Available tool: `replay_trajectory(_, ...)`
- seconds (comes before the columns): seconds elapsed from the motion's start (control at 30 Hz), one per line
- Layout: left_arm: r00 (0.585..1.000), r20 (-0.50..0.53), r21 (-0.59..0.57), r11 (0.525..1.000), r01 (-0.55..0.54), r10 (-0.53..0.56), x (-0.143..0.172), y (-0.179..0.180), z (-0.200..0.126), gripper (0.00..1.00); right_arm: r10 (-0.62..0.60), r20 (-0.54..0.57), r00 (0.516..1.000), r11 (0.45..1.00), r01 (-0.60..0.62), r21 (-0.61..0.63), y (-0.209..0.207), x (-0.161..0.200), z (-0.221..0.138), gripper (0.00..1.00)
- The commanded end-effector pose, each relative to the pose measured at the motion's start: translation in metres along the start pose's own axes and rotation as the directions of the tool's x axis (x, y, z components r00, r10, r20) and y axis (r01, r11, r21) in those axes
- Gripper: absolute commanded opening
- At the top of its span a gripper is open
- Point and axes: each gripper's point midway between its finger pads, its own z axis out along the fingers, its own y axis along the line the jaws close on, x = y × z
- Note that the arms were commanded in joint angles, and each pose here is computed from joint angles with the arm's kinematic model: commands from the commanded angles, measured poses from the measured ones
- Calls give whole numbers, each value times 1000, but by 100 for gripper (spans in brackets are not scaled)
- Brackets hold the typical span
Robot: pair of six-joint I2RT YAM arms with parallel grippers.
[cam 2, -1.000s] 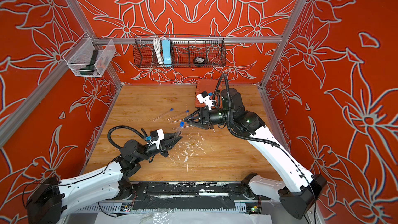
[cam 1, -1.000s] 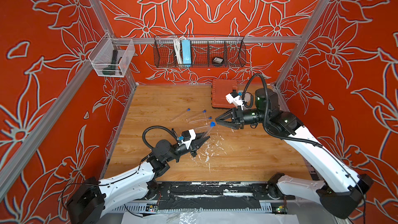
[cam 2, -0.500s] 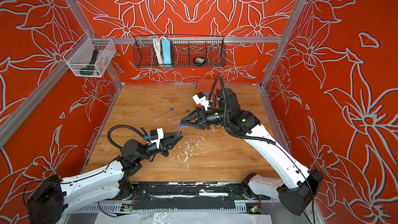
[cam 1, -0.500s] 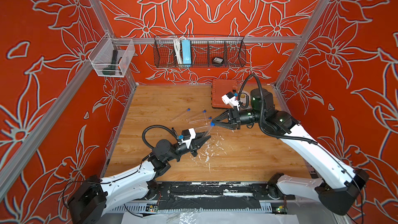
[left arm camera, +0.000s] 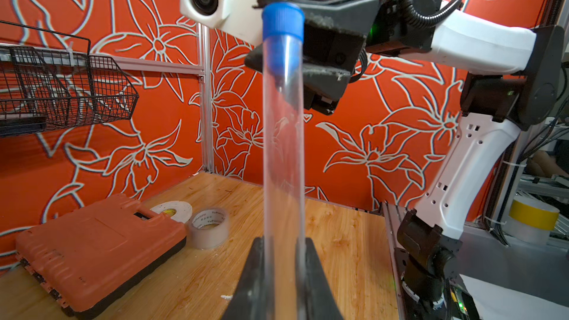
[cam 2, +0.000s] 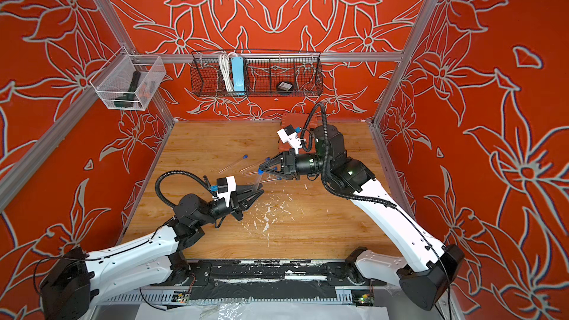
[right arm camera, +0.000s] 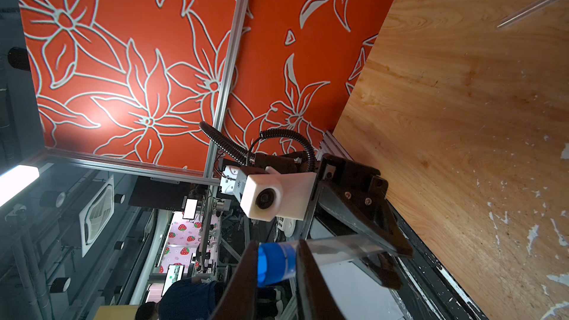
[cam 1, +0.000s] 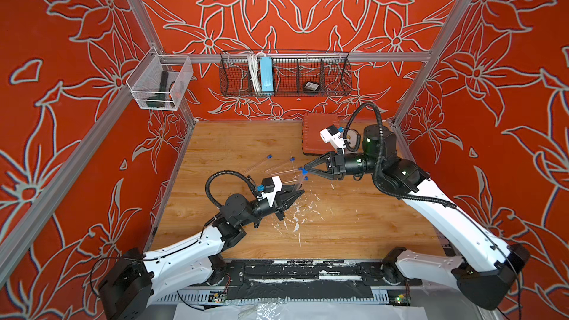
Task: Insert stoppers into test tubes
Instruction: Insert the stopper into the test tube, then place the test tube at the center of the board.
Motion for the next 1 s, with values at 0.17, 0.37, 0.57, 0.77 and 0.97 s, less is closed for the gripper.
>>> replay_trajectory(0.17,954,280,-33,994,-100,105,-102,-3,1,0,192,-120,974,976,-176,126,-62,37,16,22)
replay_trajectory(0.37,979,-91,-141,971,-192,180,-22,28,10,0,-30,50,998,999,27,41,-7,-16,-21,44)
replay_trajectory(0.57,799,-576,-170,930,-327,175,77,65,-6,0,-204,238,950,970,164,178,7,-56,-83,56)
replay_trajectory(0.77,676,-702,-136,889,-438,226,100,81,-19,0,-175,251,952,892,45,450,-61,-50,-112,54)
replay_trajectory(0.97,629,-722,-66,876,-478,289,110,82,-16,0,-144,227,963,823,-11,568,-93,-38,-124,54)
